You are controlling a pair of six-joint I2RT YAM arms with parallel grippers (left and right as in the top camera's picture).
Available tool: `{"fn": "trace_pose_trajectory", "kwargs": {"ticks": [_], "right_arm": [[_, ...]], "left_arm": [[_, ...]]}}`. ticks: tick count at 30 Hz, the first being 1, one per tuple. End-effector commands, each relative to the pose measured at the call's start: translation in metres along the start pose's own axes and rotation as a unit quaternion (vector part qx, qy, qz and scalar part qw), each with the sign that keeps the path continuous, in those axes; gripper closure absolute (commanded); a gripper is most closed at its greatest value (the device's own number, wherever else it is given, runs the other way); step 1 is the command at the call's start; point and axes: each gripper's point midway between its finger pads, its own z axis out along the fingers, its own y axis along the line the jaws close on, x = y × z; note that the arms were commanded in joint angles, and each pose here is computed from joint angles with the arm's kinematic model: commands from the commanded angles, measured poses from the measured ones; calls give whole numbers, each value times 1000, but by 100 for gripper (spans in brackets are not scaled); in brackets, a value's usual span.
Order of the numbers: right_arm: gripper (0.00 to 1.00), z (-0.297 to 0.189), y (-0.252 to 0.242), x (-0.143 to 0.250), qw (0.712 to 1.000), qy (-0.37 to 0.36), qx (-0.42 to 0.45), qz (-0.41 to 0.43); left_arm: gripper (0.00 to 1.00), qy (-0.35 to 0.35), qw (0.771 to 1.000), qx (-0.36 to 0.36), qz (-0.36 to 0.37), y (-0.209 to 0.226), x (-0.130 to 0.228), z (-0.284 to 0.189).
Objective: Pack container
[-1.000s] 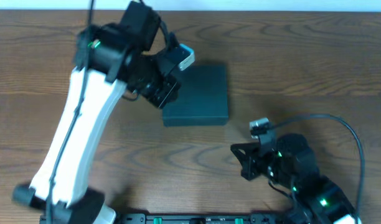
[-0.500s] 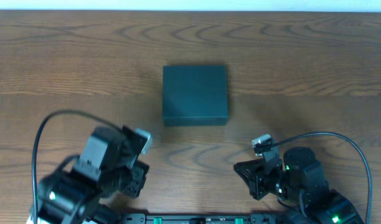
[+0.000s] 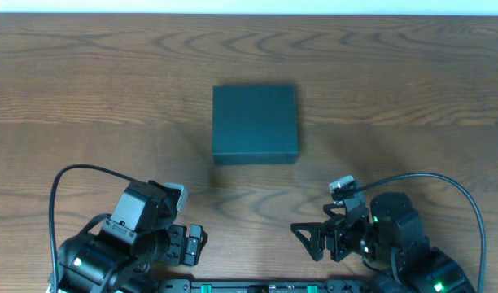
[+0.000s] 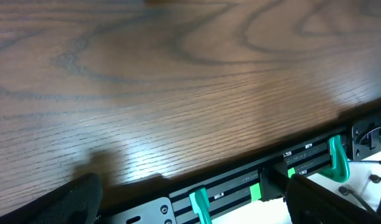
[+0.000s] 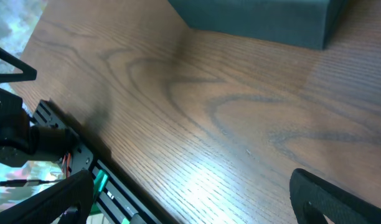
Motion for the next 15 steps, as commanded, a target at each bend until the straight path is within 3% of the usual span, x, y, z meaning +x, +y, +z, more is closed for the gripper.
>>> {"fn": "trace_pose_trajectory", "kwargs": {"ticks": [1, 7, 10, 12, 15], "right_arm": [[1, -1, 3, -1, 1000, -1, -3, -11], [1, -1, 3, -1, 1000, -1, -3, -11], [1, -1, 3, -1, 1000, -1, -3, -11], [1, -1, 3, -1, 1000, -1, -3, -11], [1, -1, 3, -1, 1000, -1, -3, -11]], "left_arm": [[4, 0, 1000, -10, -8, 4, 1, 1], [4, -29, 999, -22, -22, 13, -5, -5], [4, -117, 991, -56, -35, 29, -32, -19], [4, -230, 968, -85, -52, 45, -64, -44], [4, -320, 939, -124, -32, 64, -79, -64]]}}
